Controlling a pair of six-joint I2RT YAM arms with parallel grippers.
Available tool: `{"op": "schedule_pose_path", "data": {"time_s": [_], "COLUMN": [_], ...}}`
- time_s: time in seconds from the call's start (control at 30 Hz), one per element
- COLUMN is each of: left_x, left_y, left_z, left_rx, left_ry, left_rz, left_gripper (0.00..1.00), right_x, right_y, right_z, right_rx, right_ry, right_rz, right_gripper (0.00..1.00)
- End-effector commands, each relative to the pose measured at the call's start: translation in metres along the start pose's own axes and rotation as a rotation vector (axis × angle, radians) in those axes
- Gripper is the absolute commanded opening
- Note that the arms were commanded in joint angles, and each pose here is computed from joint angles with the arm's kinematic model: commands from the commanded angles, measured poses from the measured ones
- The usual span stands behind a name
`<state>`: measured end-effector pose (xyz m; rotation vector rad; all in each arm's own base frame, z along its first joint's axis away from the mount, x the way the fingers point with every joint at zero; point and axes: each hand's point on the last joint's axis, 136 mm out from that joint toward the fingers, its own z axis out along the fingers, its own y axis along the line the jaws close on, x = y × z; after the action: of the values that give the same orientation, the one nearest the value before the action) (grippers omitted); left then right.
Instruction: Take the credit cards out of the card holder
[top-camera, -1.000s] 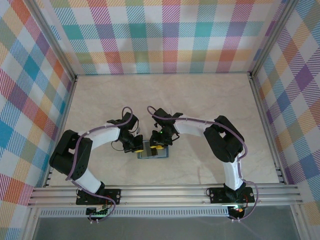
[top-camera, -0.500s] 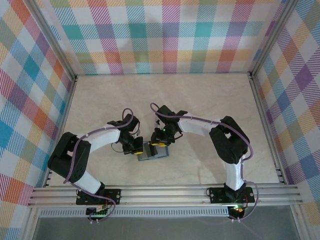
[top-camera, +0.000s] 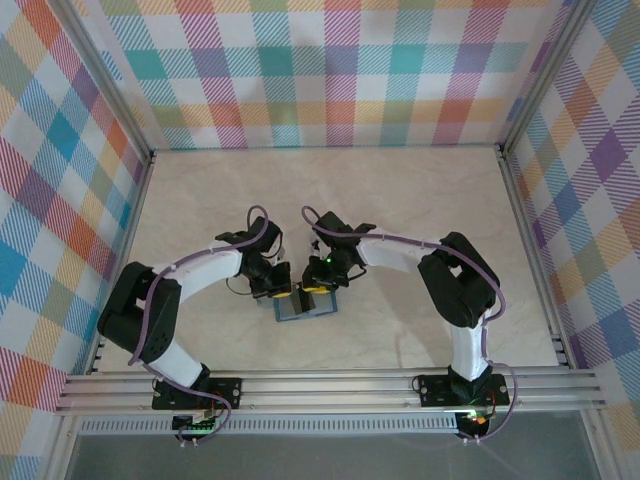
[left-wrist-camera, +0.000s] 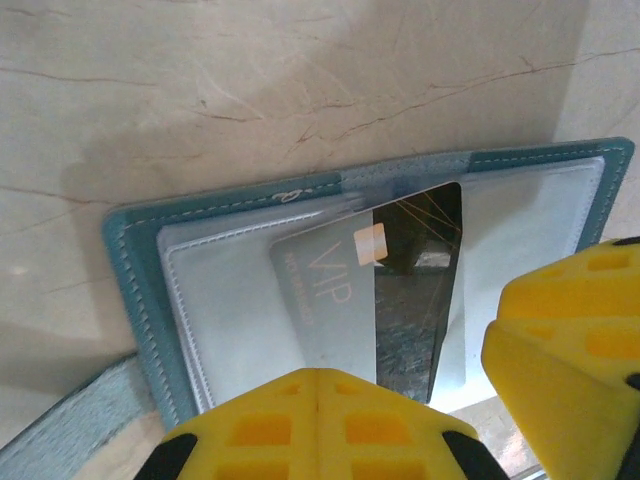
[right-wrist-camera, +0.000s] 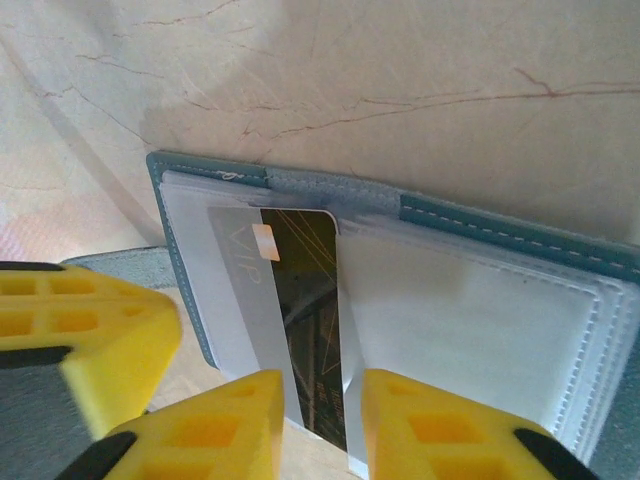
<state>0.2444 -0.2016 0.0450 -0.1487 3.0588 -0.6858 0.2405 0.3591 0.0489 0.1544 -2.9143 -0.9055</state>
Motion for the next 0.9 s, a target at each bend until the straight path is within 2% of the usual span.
{"op": "schedule_pose_path", "data": {"time_s": [0.0,0.13,0.27,0.43,0.7,0.87], "left_x": [0.01,0.012,0.013,0.016,0.013,0.011], "left_y": [-0.004,0.005,0.025,0.037,0.039,0.038], "left_z": [0.015,0.025,0.028,0.033,0.023,0.02], "left_rx": [0.039,0.009,-0.088,-0.139,-0.17,-0.174], "left_ry": [0.051,0.069,0.065,0.073,0.05,0.044], "left_rz": [-0.008,-0.013,-0.003,0.002,0.013,0.018], "left_gripper": [0.04,0.03,0.03,0.02,0.03,0.02], "right_x": [0.0,-0.003,-0.005,-0.003,-0.002,-0.002], "right_y": [0.01,0.013,0.002,-0.005,-0.032,-0.031], "right_z": [0.001,0.004,0.007,0.017,0.017,0.012], "right_rx": [-0.068,-0.085,-0.031,-0.02,0.131,0.135], "right_ry": [0.005,-0.001,-0.008,0.016,0.018,0.008], "right_rz": [0.017,0.028,0.037,0.036,0.012,0.002], "right_gripper": [0.26,0.25,0.26,0.26,0.3,0.33]}}
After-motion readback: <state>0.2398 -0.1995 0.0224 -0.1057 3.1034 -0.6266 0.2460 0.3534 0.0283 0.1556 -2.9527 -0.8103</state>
